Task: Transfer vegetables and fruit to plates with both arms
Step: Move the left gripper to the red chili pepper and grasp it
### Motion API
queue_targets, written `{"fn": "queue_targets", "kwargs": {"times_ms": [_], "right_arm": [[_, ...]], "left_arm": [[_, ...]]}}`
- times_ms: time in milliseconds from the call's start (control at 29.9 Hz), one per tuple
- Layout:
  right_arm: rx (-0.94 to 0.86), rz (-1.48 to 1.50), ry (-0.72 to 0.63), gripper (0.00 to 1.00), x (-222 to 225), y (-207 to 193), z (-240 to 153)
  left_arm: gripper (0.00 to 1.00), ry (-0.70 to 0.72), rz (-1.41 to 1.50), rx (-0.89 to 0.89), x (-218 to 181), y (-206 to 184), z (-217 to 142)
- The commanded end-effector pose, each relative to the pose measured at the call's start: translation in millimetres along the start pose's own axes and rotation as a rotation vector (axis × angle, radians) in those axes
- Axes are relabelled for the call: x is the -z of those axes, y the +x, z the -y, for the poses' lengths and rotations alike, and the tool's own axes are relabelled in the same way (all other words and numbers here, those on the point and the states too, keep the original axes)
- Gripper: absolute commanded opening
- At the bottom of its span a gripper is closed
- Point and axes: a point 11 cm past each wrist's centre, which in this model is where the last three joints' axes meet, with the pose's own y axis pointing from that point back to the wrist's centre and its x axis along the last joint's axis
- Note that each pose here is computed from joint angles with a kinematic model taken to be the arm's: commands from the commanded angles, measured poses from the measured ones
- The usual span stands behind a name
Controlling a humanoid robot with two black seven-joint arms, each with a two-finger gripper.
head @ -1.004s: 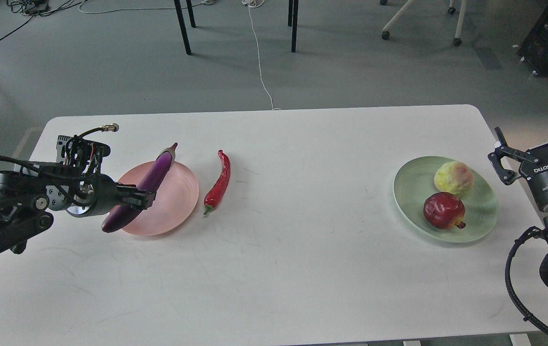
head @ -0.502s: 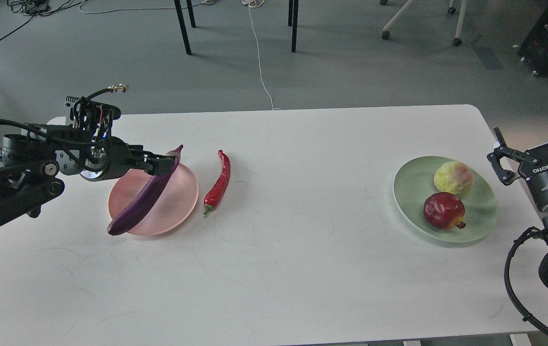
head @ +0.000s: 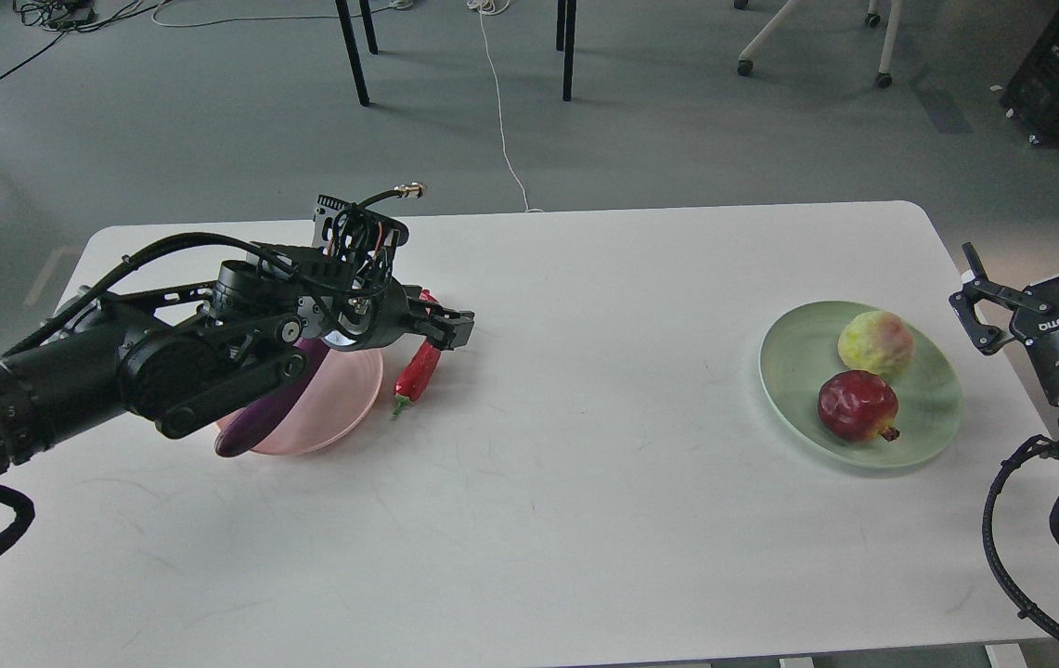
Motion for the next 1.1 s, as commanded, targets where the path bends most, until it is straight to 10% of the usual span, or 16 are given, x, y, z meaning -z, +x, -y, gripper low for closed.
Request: {"fn": "queue_targets", "kwargs": {"times_ms": [0, 937, 1070], "right_arm": [[-0.002, -0.002, -0.001, 0.99, 0, 1, -1], [0.001, 0.009, 0.016, 0.99, 1, -1, 1], [0.002, 0.01, 0.015, 0.99, 0, -1, 1]], "left_arm": [[0.69, 0.002, 0.015, 0.028, -2, -11, 5], [0.57, 0.021, 0.006, 0.091, -2, -43, 22], [0.44, 0.019, 0.006, 0.091, -2, -43, 22]]}}
